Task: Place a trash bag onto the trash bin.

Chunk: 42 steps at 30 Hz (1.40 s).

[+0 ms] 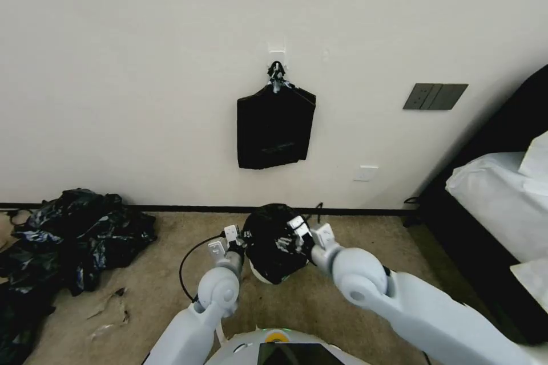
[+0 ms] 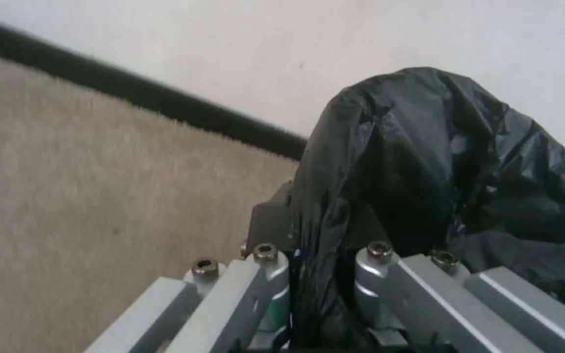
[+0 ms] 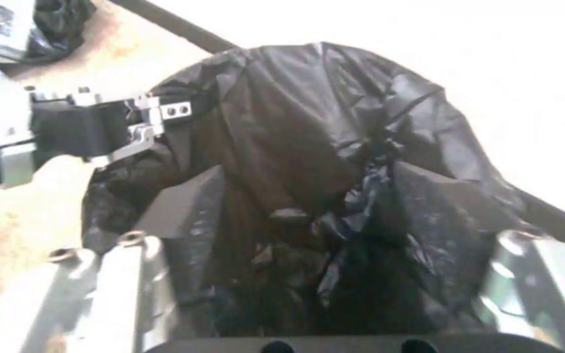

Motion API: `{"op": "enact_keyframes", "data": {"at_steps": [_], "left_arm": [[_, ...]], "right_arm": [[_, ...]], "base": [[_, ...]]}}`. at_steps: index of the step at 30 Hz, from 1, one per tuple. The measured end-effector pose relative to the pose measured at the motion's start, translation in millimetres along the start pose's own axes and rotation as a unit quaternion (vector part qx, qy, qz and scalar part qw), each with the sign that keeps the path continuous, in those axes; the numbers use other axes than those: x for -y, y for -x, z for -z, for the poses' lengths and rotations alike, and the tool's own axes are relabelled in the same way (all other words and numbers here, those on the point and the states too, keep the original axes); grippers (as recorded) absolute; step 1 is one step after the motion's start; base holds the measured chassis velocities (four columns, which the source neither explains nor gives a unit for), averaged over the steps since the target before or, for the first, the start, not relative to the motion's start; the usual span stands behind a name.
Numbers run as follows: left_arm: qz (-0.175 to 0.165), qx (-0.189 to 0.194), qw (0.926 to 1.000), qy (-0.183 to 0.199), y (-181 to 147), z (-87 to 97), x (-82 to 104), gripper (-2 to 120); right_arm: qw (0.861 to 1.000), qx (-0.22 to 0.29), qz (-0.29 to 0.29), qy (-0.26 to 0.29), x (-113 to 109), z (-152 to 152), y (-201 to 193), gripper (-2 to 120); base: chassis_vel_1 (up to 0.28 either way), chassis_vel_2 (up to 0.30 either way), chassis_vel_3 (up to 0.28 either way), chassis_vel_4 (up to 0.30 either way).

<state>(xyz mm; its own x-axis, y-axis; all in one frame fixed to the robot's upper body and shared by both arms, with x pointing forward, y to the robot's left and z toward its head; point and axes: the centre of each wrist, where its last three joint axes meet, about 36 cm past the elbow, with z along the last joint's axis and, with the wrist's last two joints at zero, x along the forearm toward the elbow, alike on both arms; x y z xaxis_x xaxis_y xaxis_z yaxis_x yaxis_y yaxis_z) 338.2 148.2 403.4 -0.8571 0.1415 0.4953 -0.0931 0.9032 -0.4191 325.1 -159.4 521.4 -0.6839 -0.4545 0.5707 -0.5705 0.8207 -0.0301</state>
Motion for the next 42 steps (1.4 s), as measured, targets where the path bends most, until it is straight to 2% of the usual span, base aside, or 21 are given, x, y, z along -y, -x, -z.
{"op": "enact_keyframes", "data": {"at_steps": [1,5,7,8,12,16,18,19,22,23,26,27,28,31,32,33,35,37,38,40,42], "left_arm": [[0.000,0.000,1.0000,0.000,0.0,0.0,0.0,6],[0.004,-0.022,0.9997,-0.012,2.6,-4.7,-0.5,7],[0.004,-0.023,0.9996,-0.013,2.0,-4.4,-0.3,14],[0.004,-0.023,0.9996,-0.013,2.0,-4.4,-0.3,14],[0.004,-0.019,0.9998,-0.004,-5.7,-2.0,-3.5,34],[0.000,-0.019,0.9998,0.008,-11.9,-3.8,-5.8,44],[0.003,-0.014,0.9994,0.031,-24.2,-6.6,-7.5,56],[0.003,-0.014,0.9994,0.031,-24.2,-6.6,-7.5,56],[0.016,-0.001,0.9974,0.070,-38.7,-11.4,-11.9,70],[0.016,-0.001,0.9974,0.070,-38.7,-11.4,-11.9,70],[0.019,0.018,0.9945,0.102,-50.7,-10.2,-17.5,82],[0.020,0.042,0.9917,0.120,-55.6,-9.9,-20.8,87],[0.020,0.042,0.9917,0.120,-55.6,-9.9,-20.8,87],[0.012,0.119,0.9792,0.164,-61.8,-11.1,-31.2,97],[0.012,0.119,0.9792,0.164,-61.8,-11.1,-31.2,97],[0.004,0.165,0.9692,0.183,-65.0,-11.2,-37.3,99],[0.002,0.235,0.9517,0.197,-66.4,-12.7,-45.9,100],[0.002,0.245,0.9490,0.198,-66.8,-13.3,-47.2,100],[0.003,0.276,0.9384,0.208,-69.6,-15.9,-52.6,100],[0.010,0.307,0.9253,0.222,-75.2,-19.9,-62.1,100],[0.010,0.307,0.9253,0.222,-75.2,-19.9,-62.1,100]], "right_arm": [[1.000,0.000,0.000,0.000,0.0,0.0,0.0,72],[1.000,0.010,-0.010,0.010,1.2,-0.2,-6.2,89],[1.000,0.014,-0.014,0.011,3.3,1.9,-7.3,96],[1.000,0.014,-0.014,0.011,3.3,1.9,-7.3,96],[1.000,0.017,-0.018,0.017,4.5,2.1,-10.0,100],[0.999,0.019,-0.021,0.026,4.9,0.9,-11.3,100],[0.999,0.021,-0.026,0.035,5.9,-1.0,-13.7,100],[0.999,0.021,-0.026,0.035,5.9,-1.0,-13.7,100],[0.998,0.032,-0.035,0.029,9.0,-5.0,-16.0,100],[0.998,0.032,-0.035,0.029,9.0,-5.0,-16.0,100],[0.996,0.064,-0.043,0.051,11.4,-11.8,-18.8,100],[0.991,0.101,-0.058,0.064,12.3,-19.1,-19.0,100],[0.991,0.101,-0.058,0.064,12.3,-19.1,-19.0,100],[0.976,0.183,-0.094,0.071,19.4,-46.7,-17.0,100],[0.976,0.183,-0.094,0.071,19.4,-46.7,-17.0,100],[0.956,0.250,-0.139,0.066,22.5,-71.0,-12.6,100],[0.928,0.307,-0.204,0.043,24.6,-107.8,-7.6,100],[0.924,0.315,-0.213,0.040,24.6,-113.9,-7.5,100],[0.905,0.347,-0.241,0.038,24.1,-135.4,-9.1,100],[0.889,0.368,-0.268,0.045,20.0,-159.5,-16.3,100],[0.889,0.368,-0.268,0.045,20.0,-159.5,-16.3,100]], "base": [[0.000,0.000,0.000,0.000],[0.000,0.000,0.000,0.000],[0.000,0.000,0.000,0.000],[0.000,0.000,0.000,0.000],[0.000,0.000,0.000,0.000],[0.000,0.000,0.000,0.000],[0.000,0.000,0.000,0.000],[0.000,0.000,0.000,0.000],[0.000,0.000,0.000,0.000],[0.000,0.000,0.000,0.000],[0.000,0.000,0.000,0.000],[0.000,0.000,0.000,0.000],[0.000,0.000,0.000,0.000],[0.000,0.000,0.000,0.000],[0.000,0.000,0.000,0.000],[0.000,0.000,0.000,0.000],[0.000,0.000,0.000,0.000],[0.000,0.000,0.000,0.000],[0.000,0.000,0.000,0.000],[0.000,0.000,0.000,0.000],[0.000,0.000,0.000,0.000]]}}
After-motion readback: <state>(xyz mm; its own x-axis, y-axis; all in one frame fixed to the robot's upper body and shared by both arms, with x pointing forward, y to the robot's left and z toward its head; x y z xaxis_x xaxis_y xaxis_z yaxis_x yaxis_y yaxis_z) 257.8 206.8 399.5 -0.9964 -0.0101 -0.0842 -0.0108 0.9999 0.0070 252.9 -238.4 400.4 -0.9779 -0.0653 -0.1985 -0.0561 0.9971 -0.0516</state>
